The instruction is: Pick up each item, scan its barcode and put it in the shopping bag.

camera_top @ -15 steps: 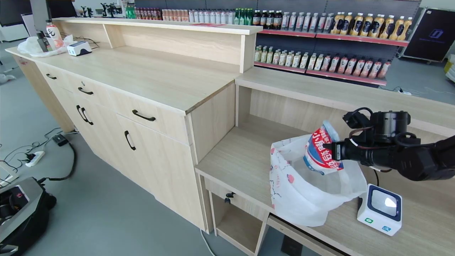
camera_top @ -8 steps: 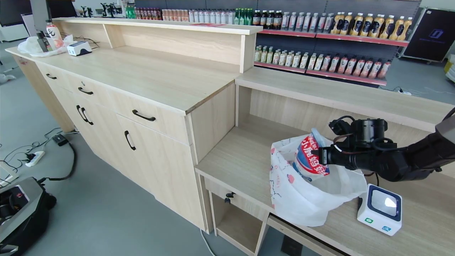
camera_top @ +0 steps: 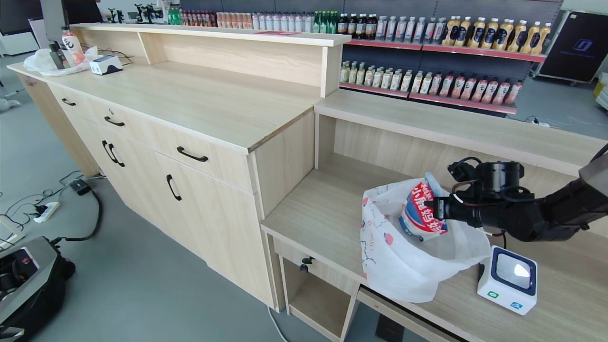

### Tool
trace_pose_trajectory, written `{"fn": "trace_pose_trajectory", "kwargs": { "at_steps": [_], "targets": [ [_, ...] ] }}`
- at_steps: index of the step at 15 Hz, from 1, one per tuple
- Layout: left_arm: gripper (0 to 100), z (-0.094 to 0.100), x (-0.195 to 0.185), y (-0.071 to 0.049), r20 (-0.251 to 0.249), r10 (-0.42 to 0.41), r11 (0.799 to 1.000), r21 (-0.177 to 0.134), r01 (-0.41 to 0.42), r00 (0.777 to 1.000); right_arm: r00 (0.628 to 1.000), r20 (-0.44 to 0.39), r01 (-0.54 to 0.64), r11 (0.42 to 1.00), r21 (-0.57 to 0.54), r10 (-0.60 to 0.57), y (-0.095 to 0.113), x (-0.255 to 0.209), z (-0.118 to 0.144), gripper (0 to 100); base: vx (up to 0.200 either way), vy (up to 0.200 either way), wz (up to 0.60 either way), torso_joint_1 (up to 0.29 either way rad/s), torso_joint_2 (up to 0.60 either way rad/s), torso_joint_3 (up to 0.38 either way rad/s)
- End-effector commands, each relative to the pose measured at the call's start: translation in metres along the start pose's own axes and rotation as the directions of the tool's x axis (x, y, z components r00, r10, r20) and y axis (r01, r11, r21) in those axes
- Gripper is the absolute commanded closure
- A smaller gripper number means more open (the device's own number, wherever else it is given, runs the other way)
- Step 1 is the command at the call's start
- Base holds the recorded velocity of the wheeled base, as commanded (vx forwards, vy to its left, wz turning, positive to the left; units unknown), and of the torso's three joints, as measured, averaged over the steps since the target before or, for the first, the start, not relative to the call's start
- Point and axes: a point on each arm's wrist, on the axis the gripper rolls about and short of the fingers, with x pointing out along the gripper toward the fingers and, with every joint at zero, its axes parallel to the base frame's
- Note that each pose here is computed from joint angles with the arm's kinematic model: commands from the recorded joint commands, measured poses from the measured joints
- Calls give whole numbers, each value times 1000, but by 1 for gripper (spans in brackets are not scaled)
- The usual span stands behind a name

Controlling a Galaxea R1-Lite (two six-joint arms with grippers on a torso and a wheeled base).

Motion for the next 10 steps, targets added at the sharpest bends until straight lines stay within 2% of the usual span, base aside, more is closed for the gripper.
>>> {"fn": "trace_pose_trajectory", "kwargs": {
  "at_steps": [1,8,9,10],
  "targets": [
    [0,0,0,0,1,0,1000,0,0,1000,1000,-19,11,1000,11,-11,-6,2,-6,100,0,0,0,0,0,0],
    [0,0,0,0,2,0,1000,0,0,1000,999,-30,11,1000,15,-10,-8,7,-11,100,0,0,0,0,0,0],
    [0,0,0,0,1,0,1000,0,0,1000,999,-30,11,1000,15,-10,-8,7,-11,0,0,0,0,0,0,0],
    [0,0,0,0,1,0,1000,0,0,1000,1000,-23,9,1000,13,-9,-7,5,-8,0,0,0,0,0,0,0]
  ]
}}
